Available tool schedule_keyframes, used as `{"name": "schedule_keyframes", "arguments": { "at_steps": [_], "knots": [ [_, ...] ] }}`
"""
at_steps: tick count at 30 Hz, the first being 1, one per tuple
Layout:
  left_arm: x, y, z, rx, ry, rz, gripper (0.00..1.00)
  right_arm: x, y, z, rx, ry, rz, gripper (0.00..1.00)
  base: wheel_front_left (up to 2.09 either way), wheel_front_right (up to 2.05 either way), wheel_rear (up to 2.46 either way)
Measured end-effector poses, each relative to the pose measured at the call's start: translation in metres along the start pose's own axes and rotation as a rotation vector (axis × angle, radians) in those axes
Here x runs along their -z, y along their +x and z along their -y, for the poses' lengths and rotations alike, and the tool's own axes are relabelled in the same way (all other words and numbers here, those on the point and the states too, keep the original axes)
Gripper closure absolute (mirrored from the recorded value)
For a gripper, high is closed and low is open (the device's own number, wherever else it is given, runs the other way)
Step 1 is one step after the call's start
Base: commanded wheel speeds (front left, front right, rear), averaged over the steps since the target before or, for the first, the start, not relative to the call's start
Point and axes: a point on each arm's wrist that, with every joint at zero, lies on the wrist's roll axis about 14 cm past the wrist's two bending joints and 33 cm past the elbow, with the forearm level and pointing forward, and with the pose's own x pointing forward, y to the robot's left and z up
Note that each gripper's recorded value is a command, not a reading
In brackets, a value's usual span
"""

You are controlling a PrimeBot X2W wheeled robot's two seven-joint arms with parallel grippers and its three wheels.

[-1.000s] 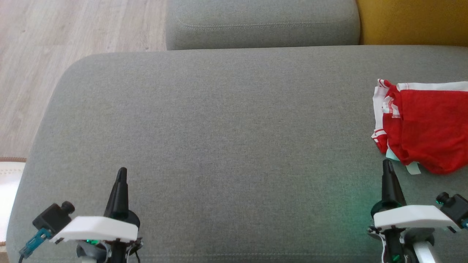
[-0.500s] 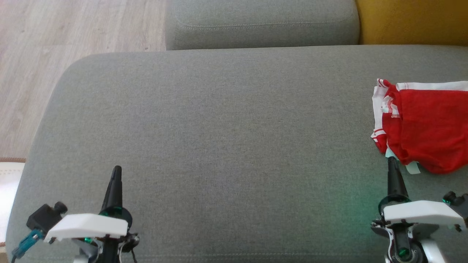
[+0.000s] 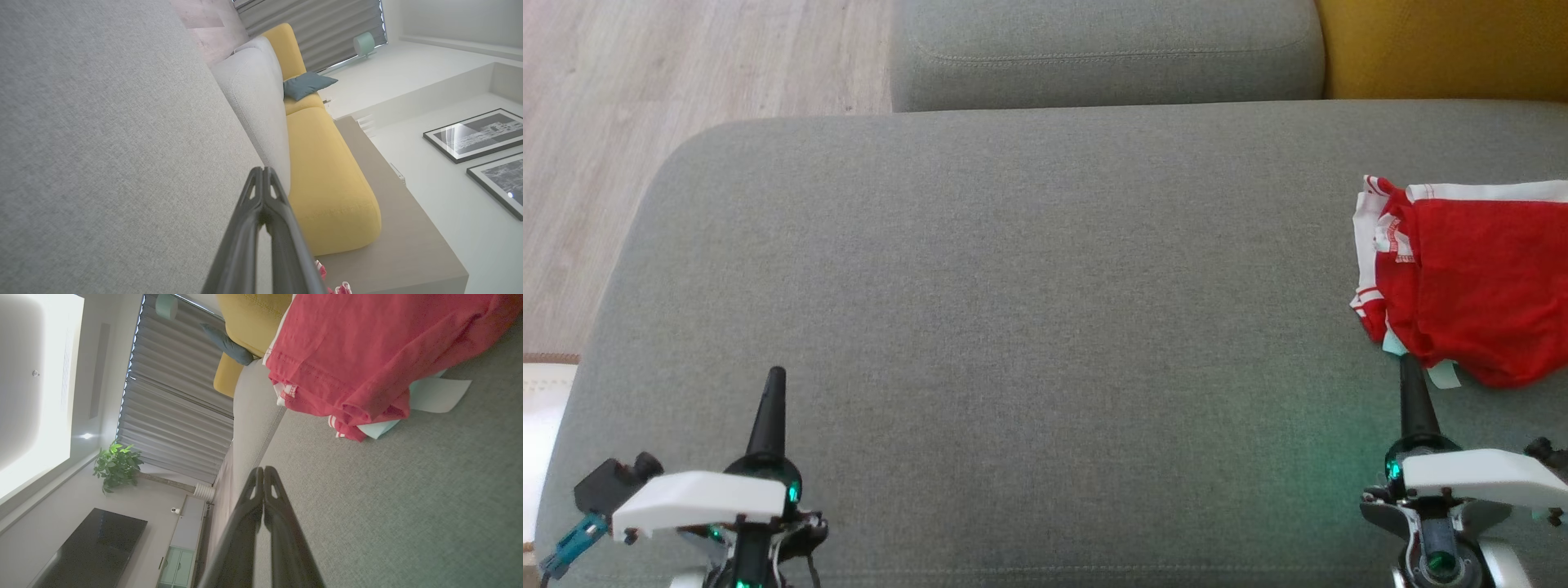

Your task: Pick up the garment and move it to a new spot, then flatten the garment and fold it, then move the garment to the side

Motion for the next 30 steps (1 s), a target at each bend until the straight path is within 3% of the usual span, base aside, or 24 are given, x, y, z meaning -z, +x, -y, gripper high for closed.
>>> {"name": "schedule_keyframes", "arguments": {
  "at_steps": [30],
  "knots": [
    [-0.009,0.005,-0.005,-0.008,-0.292,-0.004,1.00,-0.013,0.001,0.002,0.000,0.305,0.011,1.00,0.00,0.00,0.00]
  ]
}}
